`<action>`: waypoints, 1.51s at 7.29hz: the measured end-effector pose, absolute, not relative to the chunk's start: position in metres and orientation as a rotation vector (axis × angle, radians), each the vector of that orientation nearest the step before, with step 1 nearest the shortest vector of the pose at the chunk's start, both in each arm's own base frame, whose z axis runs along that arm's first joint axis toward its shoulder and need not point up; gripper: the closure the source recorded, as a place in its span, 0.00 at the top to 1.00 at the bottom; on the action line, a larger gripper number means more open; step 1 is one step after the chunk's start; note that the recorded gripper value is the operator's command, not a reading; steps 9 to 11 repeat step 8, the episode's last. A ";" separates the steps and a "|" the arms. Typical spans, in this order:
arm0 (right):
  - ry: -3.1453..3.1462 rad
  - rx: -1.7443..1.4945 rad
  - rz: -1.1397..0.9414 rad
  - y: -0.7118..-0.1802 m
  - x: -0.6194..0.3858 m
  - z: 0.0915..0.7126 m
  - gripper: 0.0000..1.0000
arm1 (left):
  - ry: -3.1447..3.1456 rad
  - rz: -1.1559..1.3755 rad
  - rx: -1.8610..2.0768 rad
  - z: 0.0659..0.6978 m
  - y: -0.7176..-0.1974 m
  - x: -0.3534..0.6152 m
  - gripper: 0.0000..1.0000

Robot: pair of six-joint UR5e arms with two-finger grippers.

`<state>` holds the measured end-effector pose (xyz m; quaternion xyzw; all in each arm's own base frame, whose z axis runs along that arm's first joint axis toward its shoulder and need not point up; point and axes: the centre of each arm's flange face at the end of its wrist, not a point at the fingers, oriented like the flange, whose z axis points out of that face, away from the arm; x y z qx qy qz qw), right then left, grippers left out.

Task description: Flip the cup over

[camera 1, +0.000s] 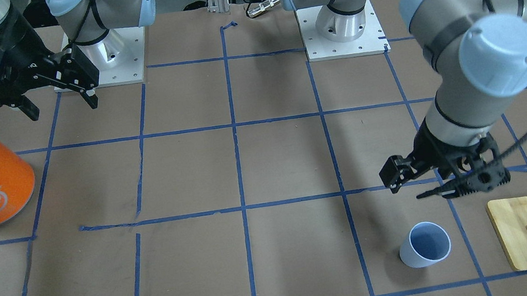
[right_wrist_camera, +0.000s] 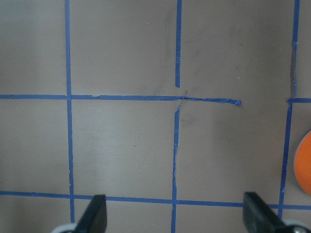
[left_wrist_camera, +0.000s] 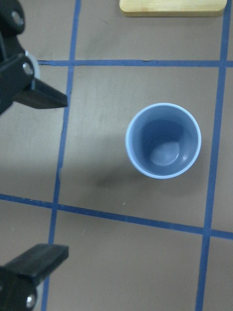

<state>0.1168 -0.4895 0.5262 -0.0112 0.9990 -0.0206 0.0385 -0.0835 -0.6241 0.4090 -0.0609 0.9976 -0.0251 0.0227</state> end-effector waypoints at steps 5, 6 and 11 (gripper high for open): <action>3.052 -0.028 -0.073 -0.493 0.116 0.524 1.00 | 3.139 -0.111 -0.225 0.499 -0.523 -0.113 1.00; 3.042 -0.024 -0.058 -0.498 0.116 0.519 1.00 | 3.140 -0.104 -0.202 0.503 -0.511 -0.121 1.00; 3.037 -0.017 -0.025 -0.506 0.115 0.507 1.00 | 3.139 -0.077 -0.182 0.509 -0.493 -0.128 1.00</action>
